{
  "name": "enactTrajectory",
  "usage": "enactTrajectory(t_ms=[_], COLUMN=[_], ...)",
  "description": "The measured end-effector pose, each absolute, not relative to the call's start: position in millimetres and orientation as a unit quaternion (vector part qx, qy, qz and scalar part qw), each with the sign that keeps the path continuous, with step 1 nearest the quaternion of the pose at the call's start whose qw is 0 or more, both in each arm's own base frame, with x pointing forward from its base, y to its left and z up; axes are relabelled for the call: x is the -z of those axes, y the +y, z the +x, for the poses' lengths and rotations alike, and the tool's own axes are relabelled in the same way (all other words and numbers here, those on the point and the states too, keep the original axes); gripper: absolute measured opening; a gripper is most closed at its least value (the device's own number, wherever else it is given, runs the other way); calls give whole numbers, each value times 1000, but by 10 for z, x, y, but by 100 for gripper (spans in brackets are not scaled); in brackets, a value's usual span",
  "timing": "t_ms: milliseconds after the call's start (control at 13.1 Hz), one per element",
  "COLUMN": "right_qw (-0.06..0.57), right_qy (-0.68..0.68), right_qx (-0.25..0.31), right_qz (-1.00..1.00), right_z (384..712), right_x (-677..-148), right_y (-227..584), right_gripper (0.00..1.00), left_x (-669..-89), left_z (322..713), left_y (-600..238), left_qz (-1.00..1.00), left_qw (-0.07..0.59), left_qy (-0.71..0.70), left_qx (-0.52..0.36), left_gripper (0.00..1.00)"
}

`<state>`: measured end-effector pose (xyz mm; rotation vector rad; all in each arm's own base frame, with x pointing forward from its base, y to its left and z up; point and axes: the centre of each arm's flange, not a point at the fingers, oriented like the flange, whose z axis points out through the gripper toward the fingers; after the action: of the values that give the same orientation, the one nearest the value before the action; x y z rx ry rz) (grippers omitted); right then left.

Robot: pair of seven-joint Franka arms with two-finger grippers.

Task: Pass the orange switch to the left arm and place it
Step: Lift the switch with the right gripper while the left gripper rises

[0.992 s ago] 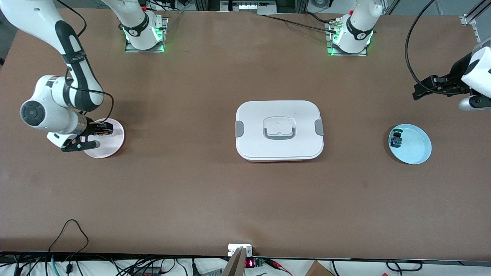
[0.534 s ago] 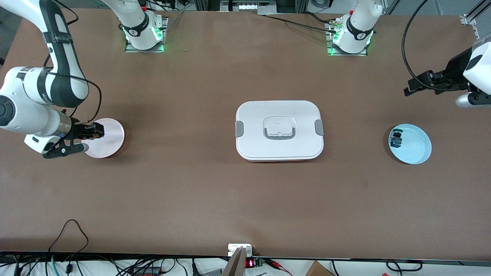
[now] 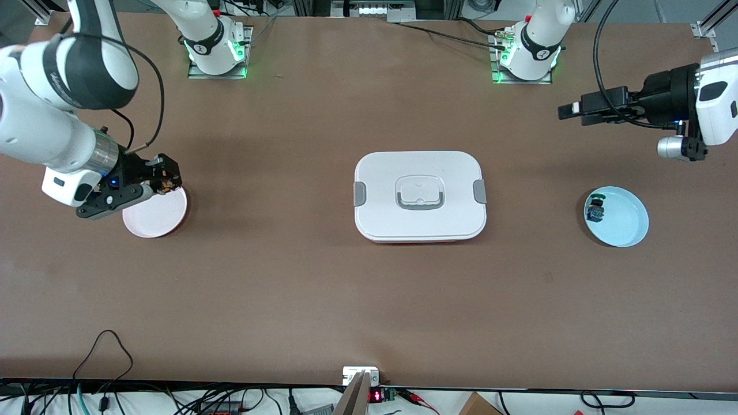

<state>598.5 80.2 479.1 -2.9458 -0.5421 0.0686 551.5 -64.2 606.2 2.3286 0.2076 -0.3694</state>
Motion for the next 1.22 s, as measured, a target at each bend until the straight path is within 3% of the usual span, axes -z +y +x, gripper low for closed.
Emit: enactTrajectory(t_ms=[305, 534, 763, 1221], right_qw=[163, 279, 392, 498], right_qy=[-283, -332, -375, -462], right_qx=[33, 94, 164, 268], right_qz=[-945, -896, -824, -683], right_z=[5890, 5782, 5675, 5657], right_x=[-5340, -5658, -5850, -5626], right_y=[1556, 2118, 2627, 3114], right_gripper=[73, 73, 73, 73], left_x=[-5808, -5446, -5244, -5271], left_z=[5589, 5657, 5694, 5812], left_y=[-710, -802, -994, -1910], left_qz=[833, 772, 728, 692], left_qw=[508, 577, 618, 663], left_qy=[110, 136, 144, 180], left_qx=[189, 230, 259, 222], left_gripper=[100, 100, 100, 100])
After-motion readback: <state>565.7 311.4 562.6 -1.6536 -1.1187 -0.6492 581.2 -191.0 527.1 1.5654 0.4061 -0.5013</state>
